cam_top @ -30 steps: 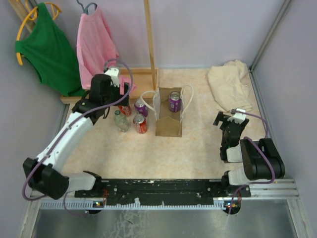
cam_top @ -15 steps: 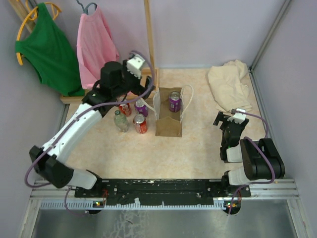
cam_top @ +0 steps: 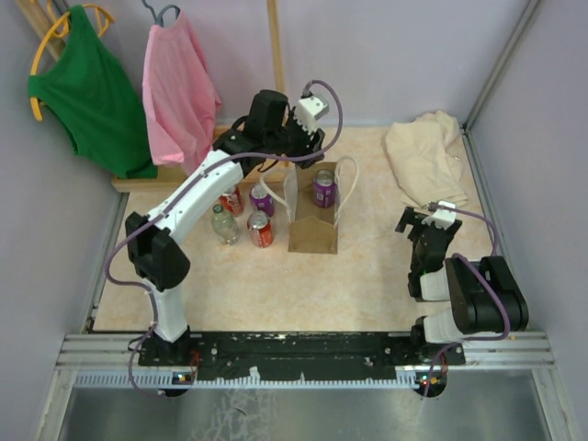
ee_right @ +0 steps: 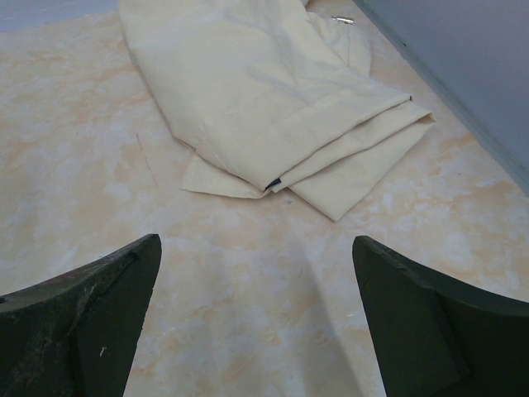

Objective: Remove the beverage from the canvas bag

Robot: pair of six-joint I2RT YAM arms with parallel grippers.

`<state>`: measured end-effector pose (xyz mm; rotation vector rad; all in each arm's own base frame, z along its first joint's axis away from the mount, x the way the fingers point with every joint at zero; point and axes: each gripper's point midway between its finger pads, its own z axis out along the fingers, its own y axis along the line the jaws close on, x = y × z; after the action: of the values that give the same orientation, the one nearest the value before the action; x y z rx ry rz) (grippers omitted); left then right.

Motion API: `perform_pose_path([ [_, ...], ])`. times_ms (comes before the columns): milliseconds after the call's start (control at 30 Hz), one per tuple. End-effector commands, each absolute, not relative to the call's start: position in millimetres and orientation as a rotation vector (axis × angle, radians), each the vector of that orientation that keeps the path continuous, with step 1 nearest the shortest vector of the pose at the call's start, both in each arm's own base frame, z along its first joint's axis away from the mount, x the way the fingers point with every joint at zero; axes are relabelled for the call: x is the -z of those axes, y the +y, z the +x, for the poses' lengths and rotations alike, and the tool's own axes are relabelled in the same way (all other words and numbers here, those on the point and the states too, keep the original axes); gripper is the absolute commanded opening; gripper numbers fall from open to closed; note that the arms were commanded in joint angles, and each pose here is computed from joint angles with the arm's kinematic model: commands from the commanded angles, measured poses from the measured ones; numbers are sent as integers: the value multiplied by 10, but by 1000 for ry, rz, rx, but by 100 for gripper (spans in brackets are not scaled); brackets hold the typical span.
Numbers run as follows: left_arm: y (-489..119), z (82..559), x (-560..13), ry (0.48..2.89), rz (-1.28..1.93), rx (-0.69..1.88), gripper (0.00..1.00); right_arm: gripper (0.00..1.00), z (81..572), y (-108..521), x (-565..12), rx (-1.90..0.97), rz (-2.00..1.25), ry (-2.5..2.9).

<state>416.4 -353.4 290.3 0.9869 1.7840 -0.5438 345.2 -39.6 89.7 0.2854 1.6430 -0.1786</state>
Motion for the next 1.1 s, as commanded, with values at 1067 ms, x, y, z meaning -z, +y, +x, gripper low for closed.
perform_pose_path([
  [1067, -3767, 4316, -1540, 2141, 1027, 520, 93, 99, 3553, -397, -1087, 182, 288, 1578],
])
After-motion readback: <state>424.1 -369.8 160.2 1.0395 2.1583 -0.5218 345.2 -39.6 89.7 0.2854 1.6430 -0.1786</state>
